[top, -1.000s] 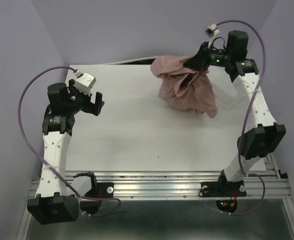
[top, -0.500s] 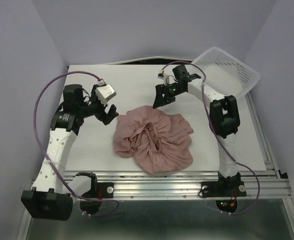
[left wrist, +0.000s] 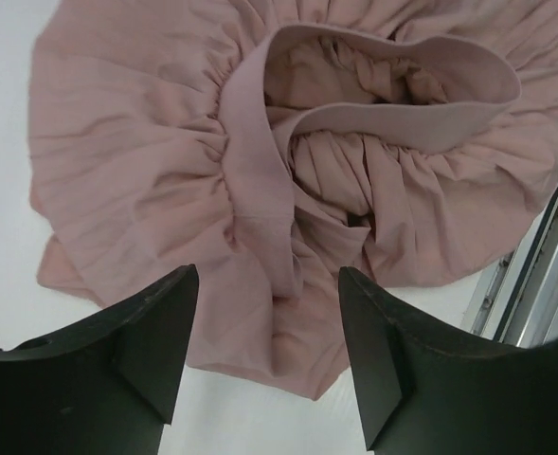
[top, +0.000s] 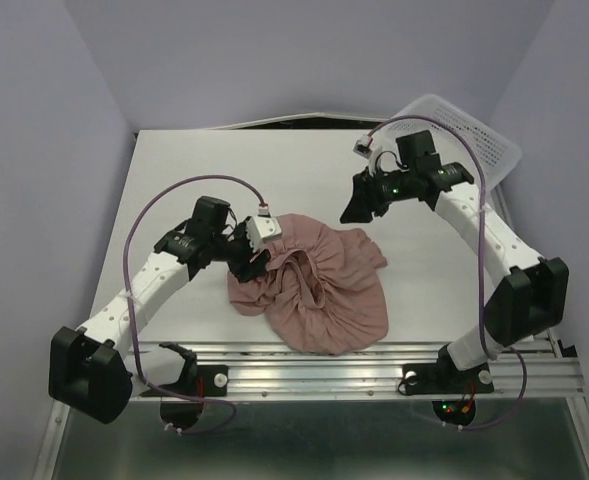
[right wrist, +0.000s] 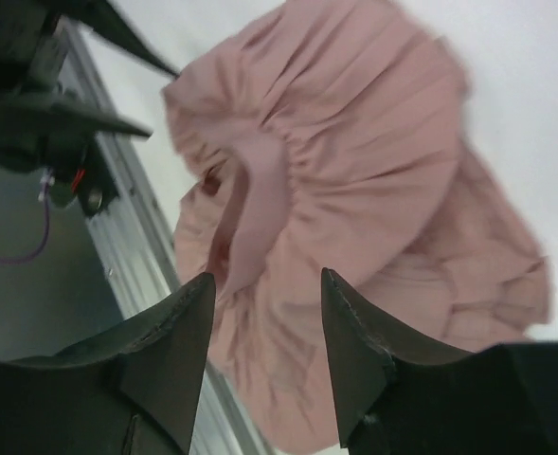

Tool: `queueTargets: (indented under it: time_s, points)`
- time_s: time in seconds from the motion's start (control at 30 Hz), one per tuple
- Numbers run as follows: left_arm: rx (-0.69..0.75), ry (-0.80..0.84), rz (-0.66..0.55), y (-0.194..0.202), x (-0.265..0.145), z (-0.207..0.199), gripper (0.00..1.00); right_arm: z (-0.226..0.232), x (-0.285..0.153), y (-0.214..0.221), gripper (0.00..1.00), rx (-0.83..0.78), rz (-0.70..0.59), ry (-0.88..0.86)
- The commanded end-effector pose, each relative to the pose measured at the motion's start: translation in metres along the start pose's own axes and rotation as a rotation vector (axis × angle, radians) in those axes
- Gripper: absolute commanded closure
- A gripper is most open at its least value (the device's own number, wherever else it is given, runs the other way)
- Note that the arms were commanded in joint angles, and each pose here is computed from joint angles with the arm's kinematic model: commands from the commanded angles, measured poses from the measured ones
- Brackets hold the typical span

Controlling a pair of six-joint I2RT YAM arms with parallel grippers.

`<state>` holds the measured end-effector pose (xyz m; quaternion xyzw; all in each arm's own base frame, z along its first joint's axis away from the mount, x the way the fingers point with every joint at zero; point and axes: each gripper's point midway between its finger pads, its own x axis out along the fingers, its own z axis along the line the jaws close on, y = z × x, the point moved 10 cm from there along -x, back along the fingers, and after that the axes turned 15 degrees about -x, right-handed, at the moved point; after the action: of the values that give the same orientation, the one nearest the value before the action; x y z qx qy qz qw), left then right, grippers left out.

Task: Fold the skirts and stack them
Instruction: Move the skirt to the center of the board, then flatten the skirt out

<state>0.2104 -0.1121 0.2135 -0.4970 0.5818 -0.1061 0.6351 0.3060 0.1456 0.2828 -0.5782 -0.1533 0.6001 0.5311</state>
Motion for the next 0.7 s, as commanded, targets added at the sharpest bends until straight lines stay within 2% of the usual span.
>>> queueTargets:
  time_s: [0.0, 0.1, 0.17, 0.3, 0.47, 0.67]
  points:
    - [0.108, -0.03, 0.051, 0.015, 0.006, -0.004, 0.39, 0.057, 0.032, 0.05, 0.47, -0.062, 0.135, -0.172]
    - [0.156, -0.07, 0.077, 0.028, 0.011, -0.005, 0.4, 0.082, 0.051, 0.074, 0.45, -0.09, 0.196, -0.135]
    - [0.176, -0.102, 0.068, 0.03, 0.014, -0.004, 0.34, 0.091, 0.068, 0.091, 0.43, -0.104, 0.235, -0.106]
    - [0.19, -0.119, 0.028, 0.027, 0.018, -0.003, 0.26, 0.088, 0.077, 0.102, 0.37, -0.095, 0.187, -0.04]
    - [0.177, -0.102, -0.027, 0.023, 0.018, -0.006, 0.25, 0.095, 0.091, 0.11, 0.37, -0.066, 0.147, -0.055]
    - [0.134, -0.045, 0.001, 0.034, 0.025, -0.01, 0.25, 0.096, 0.104, 0.11, 0.34, -0.058, 0.146, -0.058]
